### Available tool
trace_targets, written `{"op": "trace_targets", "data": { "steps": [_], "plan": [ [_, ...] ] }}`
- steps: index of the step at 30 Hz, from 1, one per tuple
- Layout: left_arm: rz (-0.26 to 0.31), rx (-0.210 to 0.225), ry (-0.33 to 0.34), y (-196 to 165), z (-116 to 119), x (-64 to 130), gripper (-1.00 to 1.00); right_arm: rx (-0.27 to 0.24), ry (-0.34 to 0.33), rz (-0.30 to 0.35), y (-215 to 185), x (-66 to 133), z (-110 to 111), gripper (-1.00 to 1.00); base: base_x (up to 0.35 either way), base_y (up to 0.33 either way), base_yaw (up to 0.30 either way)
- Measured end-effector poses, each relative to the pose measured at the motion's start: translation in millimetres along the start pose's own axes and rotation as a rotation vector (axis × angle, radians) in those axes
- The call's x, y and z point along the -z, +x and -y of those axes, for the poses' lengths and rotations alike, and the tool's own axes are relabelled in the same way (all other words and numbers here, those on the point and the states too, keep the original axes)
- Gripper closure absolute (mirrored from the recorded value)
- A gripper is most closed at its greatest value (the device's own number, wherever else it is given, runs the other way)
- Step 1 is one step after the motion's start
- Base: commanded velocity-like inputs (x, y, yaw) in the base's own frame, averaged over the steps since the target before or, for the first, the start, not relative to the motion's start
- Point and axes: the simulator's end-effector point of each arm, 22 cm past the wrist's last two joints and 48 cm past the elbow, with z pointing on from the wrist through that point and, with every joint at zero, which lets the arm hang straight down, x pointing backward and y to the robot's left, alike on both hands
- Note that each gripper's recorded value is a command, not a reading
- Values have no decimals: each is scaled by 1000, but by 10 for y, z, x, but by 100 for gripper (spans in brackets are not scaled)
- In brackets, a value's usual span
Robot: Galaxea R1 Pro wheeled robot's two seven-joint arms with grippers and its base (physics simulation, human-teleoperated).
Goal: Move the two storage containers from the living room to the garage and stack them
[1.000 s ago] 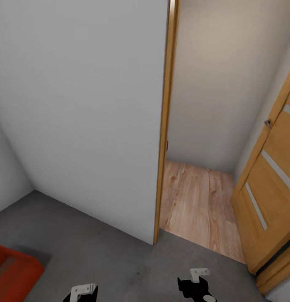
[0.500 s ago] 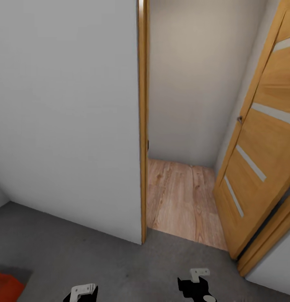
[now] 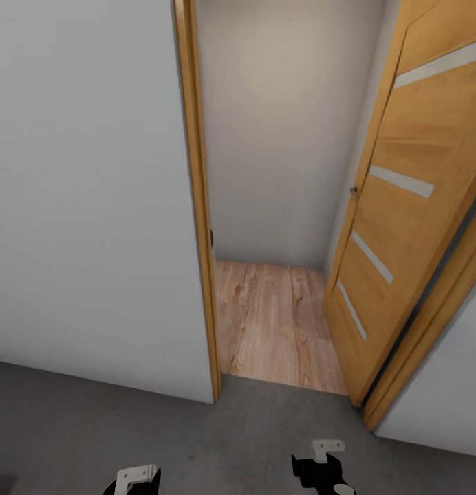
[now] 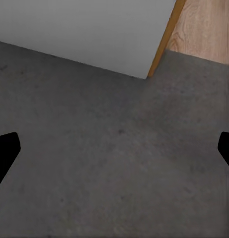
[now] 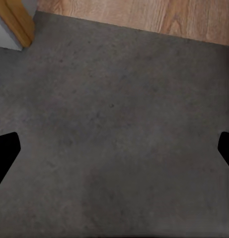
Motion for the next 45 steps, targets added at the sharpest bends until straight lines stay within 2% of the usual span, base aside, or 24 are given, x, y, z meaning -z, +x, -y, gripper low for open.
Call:
{"op": "trace_targets", "data": {
  "steps": [25, 45],
  "plan": [
    [0, 0, 0, 0, 0, 0, -100, 0, 0, 0, 0, 0, 0, -100, 0, 0, -257],
    [-1, 0, 0, 3, 0, 2, -100, 1, 0, 2, -5, 1, -2, -100, 64, 0, -21]
  ]
}}
